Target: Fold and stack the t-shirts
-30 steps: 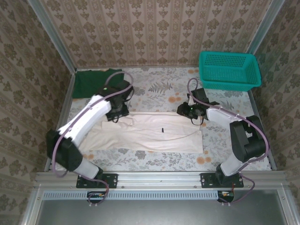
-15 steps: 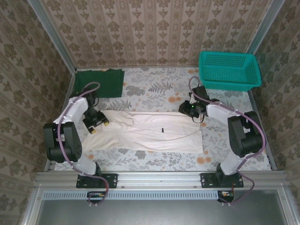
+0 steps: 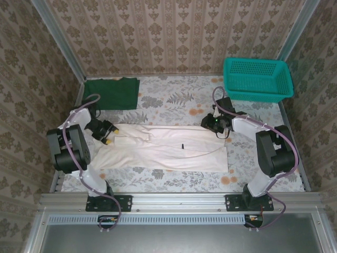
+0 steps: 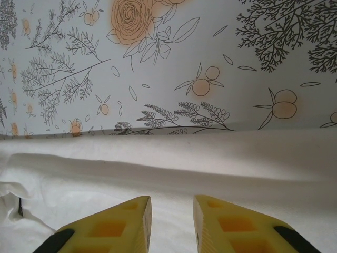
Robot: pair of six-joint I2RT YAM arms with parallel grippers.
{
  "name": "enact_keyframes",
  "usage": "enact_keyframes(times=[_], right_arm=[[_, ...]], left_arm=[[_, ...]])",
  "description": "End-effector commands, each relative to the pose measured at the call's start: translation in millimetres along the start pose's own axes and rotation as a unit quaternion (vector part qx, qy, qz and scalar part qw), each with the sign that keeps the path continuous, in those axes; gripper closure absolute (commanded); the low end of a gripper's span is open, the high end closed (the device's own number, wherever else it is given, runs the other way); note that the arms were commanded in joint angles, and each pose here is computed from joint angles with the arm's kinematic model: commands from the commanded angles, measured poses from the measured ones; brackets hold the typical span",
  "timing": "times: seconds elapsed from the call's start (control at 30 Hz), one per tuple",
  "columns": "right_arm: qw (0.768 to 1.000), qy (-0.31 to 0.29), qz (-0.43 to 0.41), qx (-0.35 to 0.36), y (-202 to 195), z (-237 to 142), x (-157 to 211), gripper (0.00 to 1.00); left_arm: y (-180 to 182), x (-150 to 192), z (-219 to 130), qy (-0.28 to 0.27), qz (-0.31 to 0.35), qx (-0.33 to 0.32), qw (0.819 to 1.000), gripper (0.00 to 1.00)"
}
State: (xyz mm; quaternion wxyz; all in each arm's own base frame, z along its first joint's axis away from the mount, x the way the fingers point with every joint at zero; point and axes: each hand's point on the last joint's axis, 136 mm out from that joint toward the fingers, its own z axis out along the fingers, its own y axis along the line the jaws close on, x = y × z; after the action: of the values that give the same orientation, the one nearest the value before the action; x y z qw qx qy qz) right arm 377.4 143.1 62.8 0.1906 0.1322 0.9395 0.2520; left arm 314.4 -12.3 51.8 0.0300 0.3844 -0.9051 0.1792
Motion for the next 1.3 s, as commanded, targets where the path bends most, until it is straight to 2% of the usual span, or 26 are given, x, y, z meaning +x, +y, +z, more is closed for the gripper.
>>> enact_keyframes(times=[0.0, 0.27, 0.3, 0.4, 0.47, 0.67, 0.77, 0.87, 0.97, 1.03, 1.1, 1.13, 1.17, 1.23, 1.27], right_arm=[[1.0, -0.004, -0.002, 0.01, -4, -11, 3, 0.71], [1.0, 0.001, 0.012, 0.02, -12, -13, 8, 0.71], [1.0, 0.0, 0.013, 0.021, -14, -13, 8, 0.71], [1.0, -0.002, 0.016, 0.023, -16, -14, 7, 0.71], [1.0, -0.002, 0.017, 0.023, -16, -13, 5, 0.71], [1.0, -0.005, 0.019, 0.025, -17, -13, 0, 0.72], [1.0, -0.005, 0.019, 0.024, -17, -14, -1, 0.71], [0.999, -0.004, 0.024, 0.026, -20, -14, -1, 0.71], [0.999, -0.002, 0.033, 0.027, -24, -13, 0, 0.71], [0.999, 0.0, 0.04, 0.027, -27, -12, 1, 0.71], [0.998, 0.003, 0.049, 0.029, -32, -12, 1, 0.72], [0.998, 0.005, 0.053, 0.032, -34, -12, 2, 0.72], [0.998, 0.006, 0.058, 0.034, -37, -12, 1, 0.72], [0.997, 0.01, 0.065, 0.037, -41, -13, 0, 0.72], [0.997, 0.01, 0.067, 0.038, -42, -14, -1, 0.72]], left_arm=[[-12, -1, 2, 0.013, 0.021, 0.027, 0.999, 0.53], [-12, 5, 11, 0.037, 0.043, 0.034, 0.998, 0.73], [-12, 5, 11, 0.037, 0.047, 0.034, 0.998, 0.77], [-13, 6, 7, 0.037, 0.06, 0.036, 0.997, 0.97], [-17, 8, 2, 0.034, 0.075, 0.045, 0.996, 1.0], [-21, 11, -13, 0.018, 0.112, 0.055, 0.992, 1.0], [-29, 9, -31, -0.022, 0.153, 0.068, 0.986, 1.0], [-32, 17, -56, -0.083, 0.223, 0.055, 0.97, 1.0], [-31, 44, -77, -0.131, 0.288, 0.059, 0.947, 1.0], [-16, 61, -90, -0.17, 0.312, 0.033, 0.934, 1.0], [5, 74, -97, -0.182, 0.314, -0.002, 0.932, 1.0], [17, 74, -100, -0.199, 0.297, -0.032, 0.933, 0.97], [21, 77, -107, -0.223, 0.299, -0.038, 0.927, 0.82], [28, 74, -130, -0.295, 0.283, -0.059, 0.911, 0.74], [39, 67, -146, -0.339, 0.251, -0.081, 0.903, 0.68]])
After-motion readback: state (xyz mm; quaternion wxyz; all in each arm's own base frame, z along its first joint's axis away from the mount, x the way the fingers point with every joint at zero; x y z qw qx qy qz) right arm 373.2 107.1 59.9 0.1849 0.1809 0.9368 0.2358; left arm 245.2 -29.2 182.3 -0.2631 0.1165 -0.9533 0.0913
